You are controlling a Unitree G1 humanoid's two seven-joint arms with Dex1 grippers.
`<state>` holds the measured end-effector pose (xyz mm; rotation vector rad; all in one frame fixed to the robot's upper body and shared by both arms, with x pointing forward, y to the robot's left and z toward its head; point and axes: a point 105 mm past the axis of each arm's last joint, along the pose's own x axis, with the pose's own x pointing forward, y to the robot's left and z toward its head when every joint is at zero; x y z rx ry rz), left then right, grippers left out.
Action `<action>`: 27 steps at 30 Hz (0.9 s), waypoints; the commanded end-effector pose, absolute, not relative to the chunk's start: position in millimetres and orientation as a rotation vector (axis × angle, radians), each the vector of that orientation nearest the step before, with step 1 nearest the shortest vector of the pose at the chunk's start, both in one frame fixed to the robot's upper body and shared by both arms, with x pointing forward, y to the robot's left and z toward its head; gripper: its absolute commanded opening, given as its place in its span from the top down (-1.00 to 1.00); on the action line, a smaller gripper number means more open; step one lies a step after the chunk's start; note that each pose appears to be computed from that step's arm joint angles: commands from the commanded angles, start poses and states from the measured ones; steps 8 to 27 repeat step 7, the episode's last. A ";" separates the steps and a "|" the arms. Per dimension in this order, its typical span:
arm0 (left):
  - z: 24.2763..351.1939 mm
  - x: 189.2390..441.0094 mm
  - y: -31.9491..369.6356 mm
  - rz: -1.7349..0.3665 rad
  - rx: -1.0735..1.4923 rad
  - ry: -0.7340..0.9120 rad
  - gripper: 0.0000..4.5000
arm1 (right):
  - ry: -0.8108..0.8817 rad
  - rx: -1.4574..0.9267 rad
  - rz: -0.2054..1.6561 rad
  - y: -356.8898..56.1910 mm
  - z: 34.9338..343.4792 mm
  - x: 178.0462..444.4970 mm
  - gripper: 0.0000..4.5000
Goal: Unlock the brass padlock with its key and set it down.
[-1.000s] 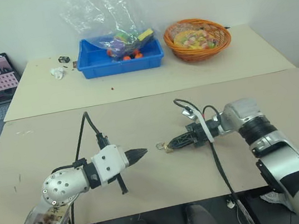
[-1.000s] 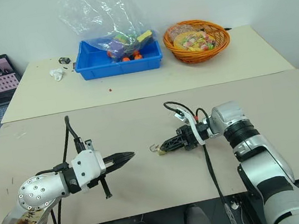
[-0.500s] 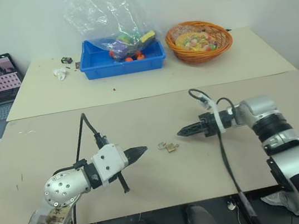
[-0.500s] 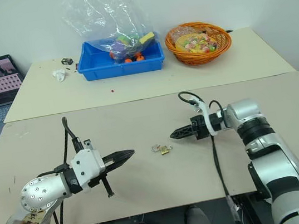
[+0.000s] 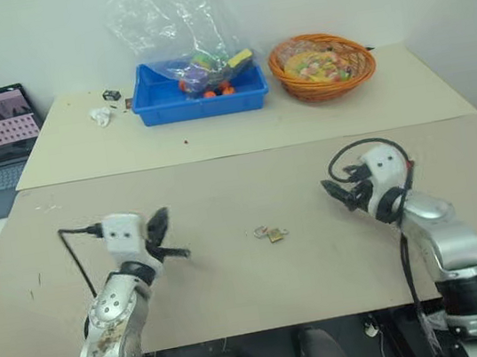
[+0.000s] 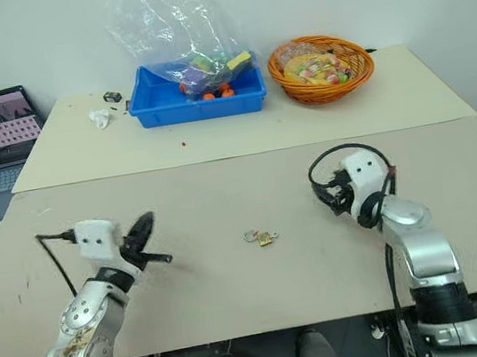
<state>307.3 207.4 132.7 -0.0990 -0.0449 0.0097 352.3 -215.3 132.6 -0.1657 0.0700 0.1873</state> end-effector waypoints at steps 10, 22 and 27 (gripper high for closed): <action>143.8 328.7 231.9 0.105 -0.066 -0.114 1.00 | 0.025 -0.169 0.126 -221.2 141.0 354.9 -0.51; 143.8 328.7 231.9 0.105 -0.066 -0.114 1.00 | 0.025 -0.169 0.126 -221.2 141.0 354.9 -0.51; 143.8 328.7 231.9 0.105 -0.066 -0.114 1.00 | 0.025 -0.169 0.126 -221.2 141.0 354.9 -0.51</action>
